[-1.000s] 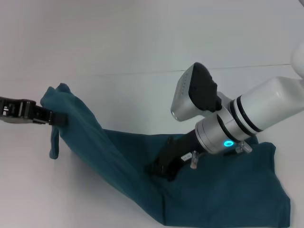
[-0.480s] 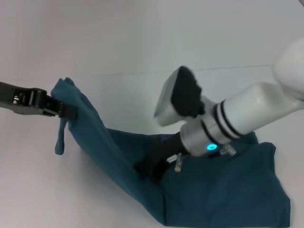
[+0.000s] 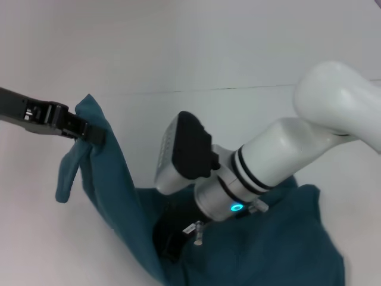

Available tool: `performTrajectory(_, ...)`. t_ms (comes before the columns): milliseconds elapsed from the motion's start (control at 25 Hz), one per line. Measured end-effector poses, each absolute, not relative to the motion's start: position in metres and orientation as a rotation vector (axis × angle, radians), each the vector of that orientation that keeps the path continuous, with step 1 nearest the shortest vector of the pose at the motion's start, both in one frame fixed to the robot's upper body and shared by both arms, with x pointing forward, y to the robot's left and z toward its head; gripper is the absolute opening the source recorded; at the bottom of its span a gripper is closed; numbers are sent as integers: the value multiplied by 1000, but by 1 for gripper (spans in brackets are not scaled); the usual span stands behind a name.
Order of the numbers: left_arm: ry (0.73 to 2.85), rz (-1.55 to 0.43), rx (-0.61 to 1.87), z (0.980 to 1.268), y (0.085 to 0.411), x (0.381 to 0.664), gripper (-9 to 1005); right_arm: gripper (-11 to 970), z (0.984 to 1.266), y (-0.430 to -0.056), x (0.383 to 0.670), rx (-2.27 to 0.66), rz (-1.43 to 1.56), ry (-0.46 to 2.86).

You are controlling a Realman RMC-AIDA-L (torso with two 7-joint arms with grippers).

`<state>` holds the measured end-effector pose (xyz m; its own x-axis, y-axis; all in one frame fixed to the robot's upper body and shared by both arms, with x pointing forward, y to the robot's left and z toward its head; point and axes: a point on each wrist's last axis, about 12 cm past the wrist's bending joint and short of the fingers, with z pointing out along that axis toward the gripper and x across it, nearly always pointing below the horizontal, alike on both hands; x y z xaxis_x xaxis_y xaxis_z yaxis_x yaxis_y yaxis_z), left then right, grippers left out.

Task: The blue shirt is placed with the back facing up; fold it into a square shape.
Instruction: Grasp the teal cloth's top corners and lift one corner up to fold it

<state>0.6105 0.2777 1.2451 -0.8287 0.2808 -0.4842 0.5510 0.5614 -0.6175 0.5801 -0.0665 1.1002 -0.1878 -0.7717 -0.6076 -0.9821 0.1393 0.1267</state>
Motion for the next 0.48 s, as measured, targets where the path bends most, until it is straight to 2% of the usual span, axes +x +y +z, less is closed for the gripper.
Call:
performTrajectory(160,2497,-1113,743,1248,270,613,58,-2,1101,-59,577,-1703,723,2013)
performTrajectory(280,2531,-1082,776,1247,264,614,58,-2,1106,-66,582,-1620,750,2038)
performTrajectory(480,2579,-1029,759,1250,258,619,58,-1,1119,-129,599,-1301,813,2110)
